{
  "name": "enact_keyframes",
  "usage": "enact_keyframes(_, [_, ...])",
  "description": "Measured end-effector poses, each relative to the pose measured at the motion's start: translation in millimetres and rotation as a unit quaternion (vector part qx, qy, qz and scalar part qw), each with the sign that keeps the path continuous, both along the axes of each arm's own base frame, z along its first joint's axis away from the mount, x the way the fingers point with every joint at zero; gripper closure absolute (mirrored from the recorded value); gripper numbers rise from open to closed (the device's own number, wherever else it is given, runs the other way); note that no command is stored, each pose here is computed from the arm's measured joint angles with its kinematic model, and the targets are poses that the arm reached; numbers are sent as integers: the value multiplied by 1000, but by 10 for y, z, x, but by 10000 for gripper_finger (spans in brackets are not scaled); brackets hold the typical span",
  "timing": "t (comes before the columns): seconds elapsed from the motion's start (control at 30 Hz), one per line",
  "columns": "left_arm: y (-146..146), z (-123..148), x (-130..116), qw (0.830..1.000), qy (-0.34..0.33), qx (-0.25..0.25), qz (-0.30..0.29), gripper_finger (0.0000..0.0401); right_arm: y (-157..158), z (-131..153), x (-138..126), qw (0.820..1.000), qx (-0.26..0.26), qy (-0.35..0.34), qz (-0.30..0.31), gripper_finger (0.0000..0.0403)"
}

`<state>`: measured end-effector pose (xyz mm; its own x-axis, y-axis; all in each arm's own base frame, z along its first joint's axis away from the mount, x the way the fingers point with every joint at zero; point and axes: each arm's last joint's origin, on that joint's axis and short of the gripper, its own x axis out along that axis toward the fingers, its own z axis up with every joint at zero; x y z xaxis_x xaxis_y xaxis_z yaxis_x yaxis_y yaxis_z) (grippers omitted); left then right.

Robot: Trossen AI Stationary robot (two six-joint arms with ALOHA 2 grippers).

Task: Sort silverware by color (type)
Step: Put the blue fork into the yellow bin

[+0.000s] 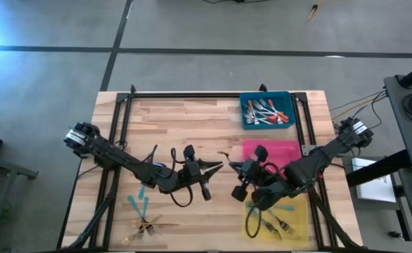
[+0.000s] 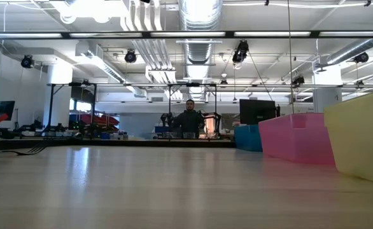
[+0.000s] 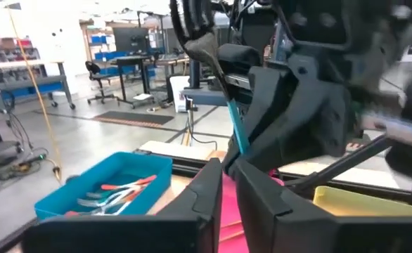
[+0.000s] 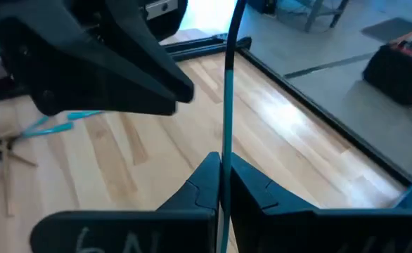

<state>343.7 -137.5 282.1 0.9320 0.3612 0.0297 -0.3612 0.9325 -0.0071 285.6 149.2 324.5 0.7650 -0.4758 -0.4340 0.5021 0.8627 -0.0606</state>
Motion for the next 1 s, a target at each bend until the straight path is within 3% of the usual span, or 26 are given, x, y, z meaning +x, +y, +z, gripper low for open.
enact_keyframes(0.1, [6,11,-19,1000,15,18,0,355,-47,103,-104,999,42,7,25,394])
enact_keyframes(0.23, [16,-2,-74,998,59,36,-4,330,-38,154,-224,987,134,42,82,394])
enact_keyframes(0.57, [30,24,-366,988,155,15,-12,312,530,-428,-443,913,325,221,105,394])
enact_keyframes(0.77, [3,28,-421,986,165,13,-17,313,925,-827,-542,870,370,317,79,394])
enact_keyframes(1.0, [6,14,-455,978,200,22,-51,313,981,-1245,-612,831,340,440,-11,394])
